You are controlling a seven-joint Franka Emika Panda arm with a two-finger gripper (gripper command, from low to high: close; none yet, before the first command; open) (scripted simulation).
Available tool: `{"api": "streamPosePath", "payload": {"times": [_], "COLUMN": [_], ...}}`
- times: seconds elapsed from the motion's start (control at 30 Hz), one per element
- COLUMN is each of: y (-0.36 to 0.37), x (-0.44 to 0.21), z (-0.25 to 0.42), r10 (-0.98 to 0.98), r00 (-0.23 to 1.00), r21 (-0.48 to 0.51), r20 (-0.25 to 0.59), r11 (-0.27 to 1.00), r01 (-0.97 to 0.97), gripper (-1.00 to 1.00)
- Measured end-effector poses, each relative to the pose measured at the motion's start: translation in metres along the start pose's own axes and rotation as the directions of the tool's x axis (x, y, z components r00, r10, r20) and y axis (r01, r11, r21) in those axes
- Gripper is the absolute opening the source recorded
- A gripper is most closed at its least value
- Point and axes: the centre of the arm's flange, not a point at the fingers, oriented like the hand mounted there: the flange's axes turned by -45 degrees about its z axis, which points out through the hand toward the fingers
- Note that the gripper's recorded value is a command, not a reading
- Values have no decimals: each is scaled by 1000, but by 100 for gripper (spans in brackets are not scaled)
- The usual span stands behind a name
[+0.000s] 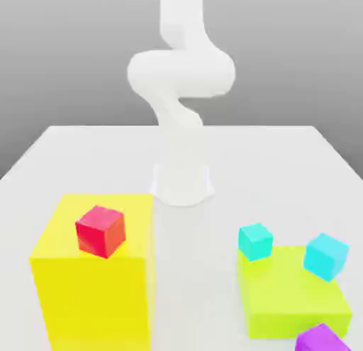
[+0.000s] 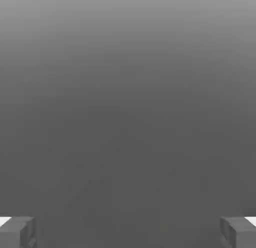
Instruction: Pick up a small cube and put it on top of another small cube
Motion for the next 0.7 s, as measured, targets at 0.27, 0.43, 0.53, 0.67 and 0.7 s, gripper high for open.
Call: {"api": "streamPosePath", "payload": {"times": [0.27, 0.43, 0.53, 0.67, 0.7], "y": [-48, -81, -102, -137, -143], "x": [-3, -25, -46, -83, -93], "z": [136, 217, 264, 322, 336], "r10": [-104, -174, -216, -282, -294], "r00": [976, 937, 906, 853, 839], "r21": [37, 75, 104, 153, 164], "r20": [192, 302, 364, 439, 457], "r11": [994, 985, 976, 959, 955], "r01": [99, 158, 191, 238, 246], "gripper": [0, 0, 0, 0, 0]}}
